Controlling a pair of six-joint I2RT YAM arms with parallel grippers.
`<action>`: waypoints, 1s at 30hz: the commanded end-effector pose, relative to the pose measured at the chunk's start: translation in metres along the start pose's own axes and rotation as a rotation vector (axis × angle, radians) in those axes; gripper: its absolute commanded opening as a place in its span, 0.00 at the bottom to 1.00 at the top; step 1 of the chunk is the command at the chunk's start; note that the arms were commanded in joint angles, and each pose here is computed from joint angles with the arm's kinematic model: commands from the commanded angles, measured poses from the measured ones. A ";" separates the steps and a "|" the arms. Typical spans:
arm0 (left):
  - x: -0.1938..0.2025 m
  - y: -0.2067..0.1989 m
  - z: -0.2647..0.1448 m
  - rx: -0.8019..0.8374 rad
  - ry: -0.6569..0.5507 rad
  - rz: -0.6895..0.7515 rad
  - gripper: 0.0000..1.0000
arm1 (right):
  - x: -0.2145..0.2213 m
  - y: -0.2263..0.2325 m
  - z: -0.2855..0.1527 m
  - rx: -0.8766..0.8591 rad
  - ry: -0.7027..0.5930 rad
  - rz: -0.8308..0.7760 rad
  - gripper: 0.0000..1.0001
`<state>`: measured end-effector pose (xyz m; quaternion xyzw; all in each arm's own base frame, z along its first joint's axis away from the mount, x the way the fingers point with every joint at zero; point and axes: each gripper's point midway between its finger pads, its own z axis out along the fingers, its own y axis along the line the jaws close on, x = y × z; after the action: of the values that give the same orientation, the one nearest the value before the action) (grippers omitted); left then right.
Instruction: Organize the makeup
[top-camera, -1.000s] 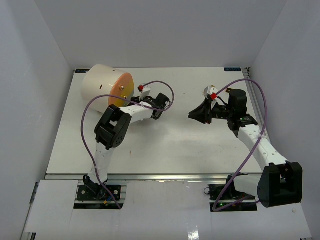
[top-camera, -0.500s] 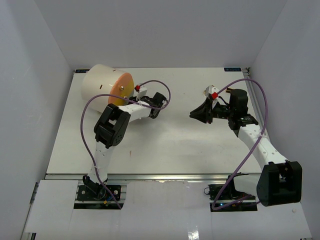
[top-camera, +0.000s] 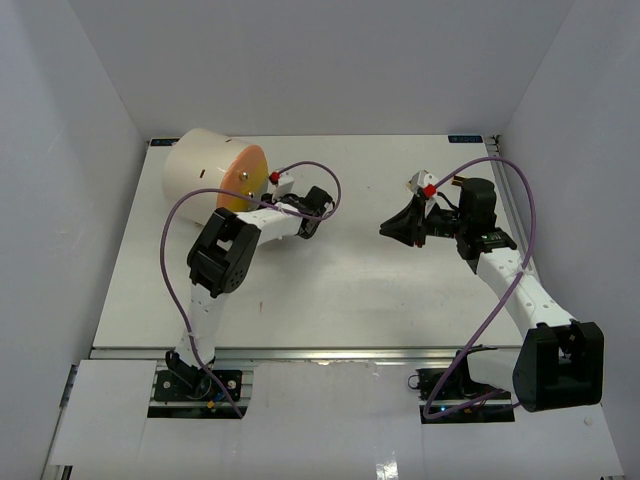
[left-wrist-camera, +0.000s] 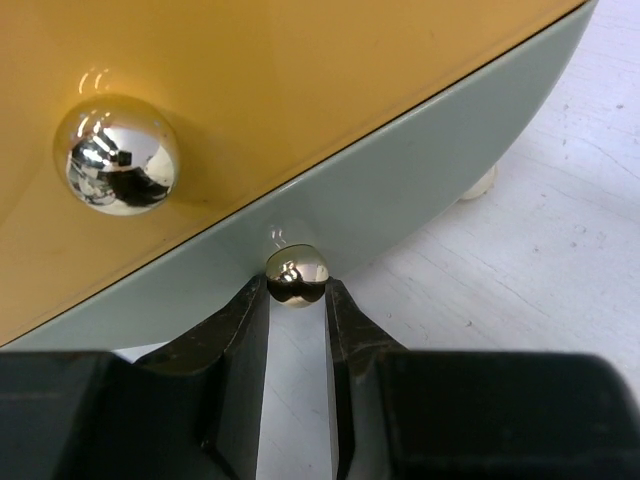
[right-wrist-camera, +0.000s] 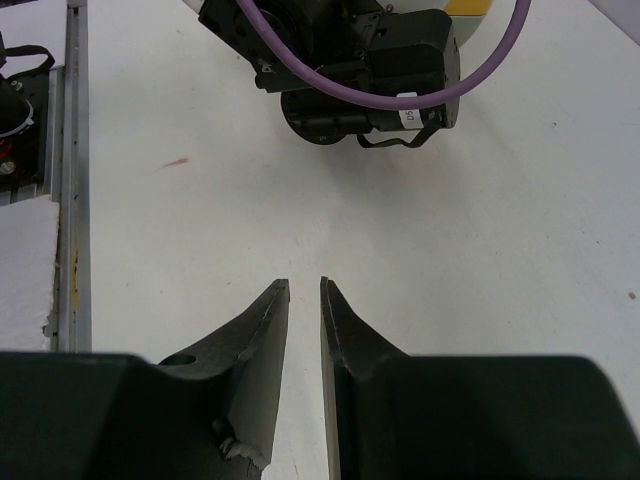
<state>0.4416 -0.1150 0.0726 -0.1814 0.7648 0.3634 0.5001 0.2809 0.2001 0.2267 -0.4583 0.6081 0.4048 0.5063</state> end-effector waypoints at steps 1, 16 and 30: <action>-0.014 -0.010 -0.035 0.115 0.016 -0.083 0.14 | -0.007 -0.004 0.000 0.001 -0.012 -0.030 0.25; 0.000 -0.033 -0.106 0.272 0.059 -0.120 0.21 | -0.008 -0.005 -0.002 0.010 -0.014 -0.033 0.25; -0.003 -0.042 -0.122 0.352 0.159 -0.025 0.69 | -0.007 -0.008 -0.005 0.026 -0.011 -0.032 0.26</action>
<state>0.3901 -0.2150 0.0718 -0.1576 0.8227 0.2410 0.4901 0.2837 0.1965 0.2264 -0.4541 0.6116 0.4012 0.5088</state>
